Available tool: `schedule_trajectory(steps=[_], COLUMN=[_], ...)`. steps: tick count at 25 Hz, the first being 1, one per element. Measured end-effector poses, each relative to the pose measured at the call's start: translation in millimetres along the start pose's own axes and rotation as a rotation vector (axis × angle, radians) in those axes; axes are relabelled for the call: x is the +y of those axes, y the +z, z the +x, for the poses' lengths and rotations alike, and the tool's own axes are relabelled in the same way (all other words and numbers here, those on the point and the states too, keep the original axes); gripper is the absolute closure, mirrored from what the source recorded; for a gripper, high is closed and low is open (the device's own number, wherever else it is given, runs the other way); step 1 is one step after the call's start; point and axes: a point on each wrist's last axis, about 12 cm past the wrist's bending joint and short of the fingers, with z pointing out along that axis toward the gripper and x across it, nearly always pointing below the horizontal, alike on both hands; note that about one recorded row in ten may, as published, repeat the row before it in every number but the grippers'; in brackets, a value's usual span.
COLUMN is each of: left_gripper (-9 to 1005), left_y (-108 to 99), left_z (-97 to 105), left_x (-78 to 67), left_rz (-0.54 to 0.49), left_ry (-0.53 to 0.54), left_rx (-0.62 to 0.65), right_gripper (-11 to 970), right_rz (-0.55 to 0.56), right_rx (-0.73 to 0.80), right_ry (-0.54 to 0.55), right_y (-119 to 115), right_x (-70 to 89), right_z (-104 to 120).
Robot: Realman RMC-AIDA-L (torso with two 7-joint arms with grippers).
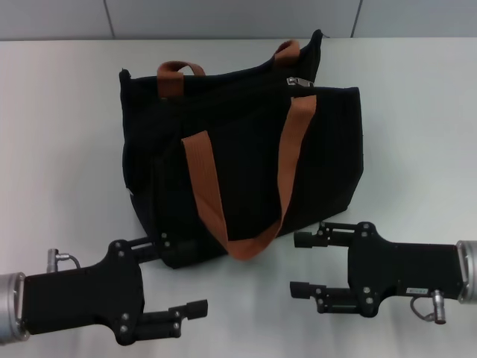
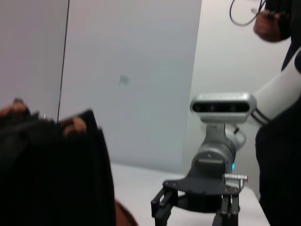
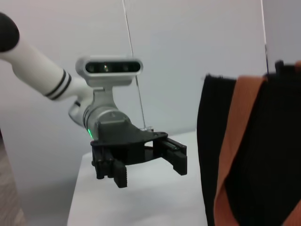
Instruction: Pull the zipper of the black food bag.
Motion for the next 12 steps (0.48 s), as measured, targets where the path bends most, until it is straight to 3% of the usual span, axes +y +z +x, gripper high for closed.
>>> schedule_trajectory(steps=[12], left_gripper=[240], left_y=[3.2], left_z=[2.4], left_x=[3.0], left_rz=[0.005], left_ry=[0.002], left_rx=[0.038], right_gripper=[267], right_rz=[0.011], right_rx=[0.019], right_ry=[0.006], right_y=[3.5], right_x=[-0.9], right_z=[3.0])
